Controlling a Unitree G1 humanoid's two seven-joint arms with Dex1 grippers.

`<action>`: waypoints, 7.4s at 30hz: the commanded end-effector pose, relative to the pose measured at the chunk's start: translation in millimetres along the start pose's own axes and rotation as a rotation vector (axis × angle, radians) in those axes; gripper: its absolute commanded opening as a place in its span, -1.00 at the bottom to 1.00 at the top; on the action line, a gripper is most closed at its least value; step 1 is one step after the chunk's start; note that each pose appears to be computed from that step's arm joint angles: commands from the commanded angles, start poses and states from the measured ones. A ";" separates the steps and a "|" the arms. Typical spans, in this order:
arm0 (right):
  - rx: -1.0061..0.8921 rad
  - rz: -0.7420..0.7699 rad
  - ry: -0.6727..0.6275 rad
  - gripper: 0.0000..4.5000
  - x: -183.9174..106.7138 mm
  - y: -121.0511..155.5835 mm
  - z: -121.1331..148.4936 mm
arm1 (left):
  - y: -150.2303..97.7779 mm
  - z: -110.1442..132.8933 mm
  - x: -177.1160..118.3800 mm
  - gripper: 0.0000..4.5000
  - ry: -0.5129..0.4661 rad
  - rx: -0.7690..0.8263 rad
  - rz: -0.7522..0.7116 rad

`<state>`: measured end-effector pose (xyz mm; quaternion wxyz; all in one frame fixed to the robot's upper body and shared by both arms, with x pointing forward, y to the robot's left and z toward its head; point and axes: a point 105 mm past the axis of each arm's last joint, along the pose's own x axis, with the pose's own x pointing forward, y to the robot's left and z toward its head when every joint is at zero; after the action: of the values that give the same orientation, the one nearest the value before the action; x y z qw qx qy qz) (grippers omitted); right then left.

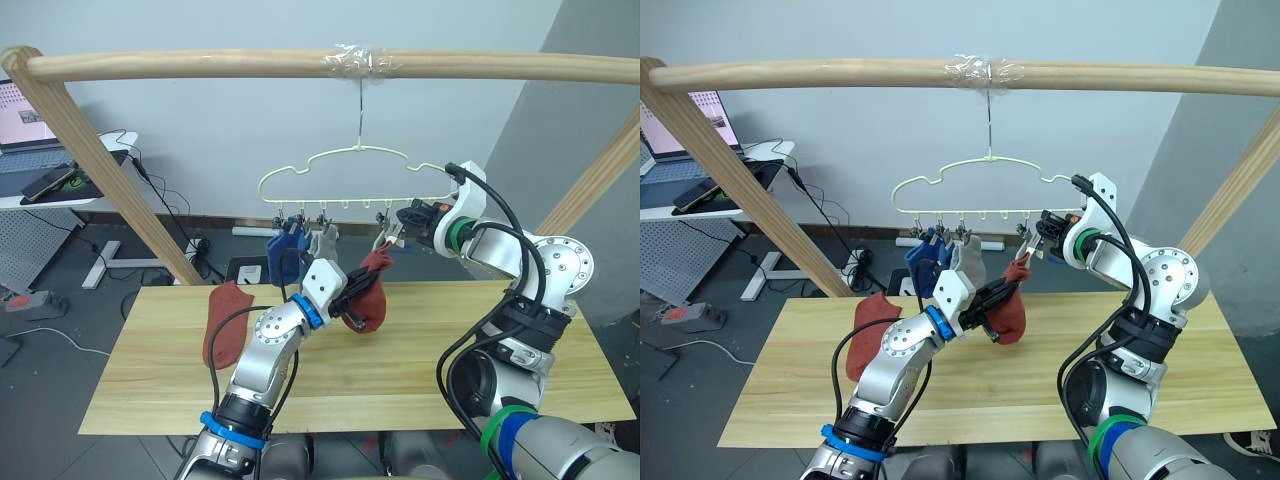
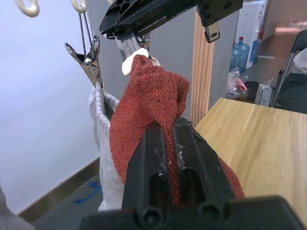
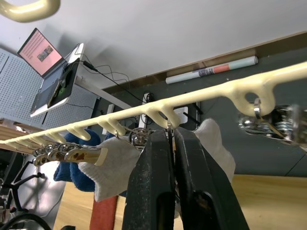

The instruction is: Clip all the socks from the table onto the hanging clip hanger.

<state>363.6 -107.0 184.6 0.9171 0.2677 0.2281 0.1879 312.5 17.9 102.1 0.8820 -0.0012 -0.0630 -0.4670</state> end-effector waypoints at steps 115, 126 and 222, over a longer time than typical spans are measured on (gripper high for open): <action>-0.563 -0.197 -0.344 0.72 -49.5 -42.1 -20.1 | 41.3 -1.0 -48.6 1.00 0.190 -0.125 0.209; -0.645 -0.254 -0.522 0.07 -28.9 -31.4 -10.8 | 21.3 56.6 -79.7 1.00 0.013 -0.089 0.075; -0.736 -0.016 -0.116 -0.99 0.2 -26.1 27.3 | 73.6 -0.9 -116.6 1.00 0.208 -0.065 0.430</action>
<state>389.1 -146.0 180.4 0.9714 -0.0692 0.0935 0.2070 302.0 137.7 90.1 0.9509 -0.0227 0.0608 -0.3025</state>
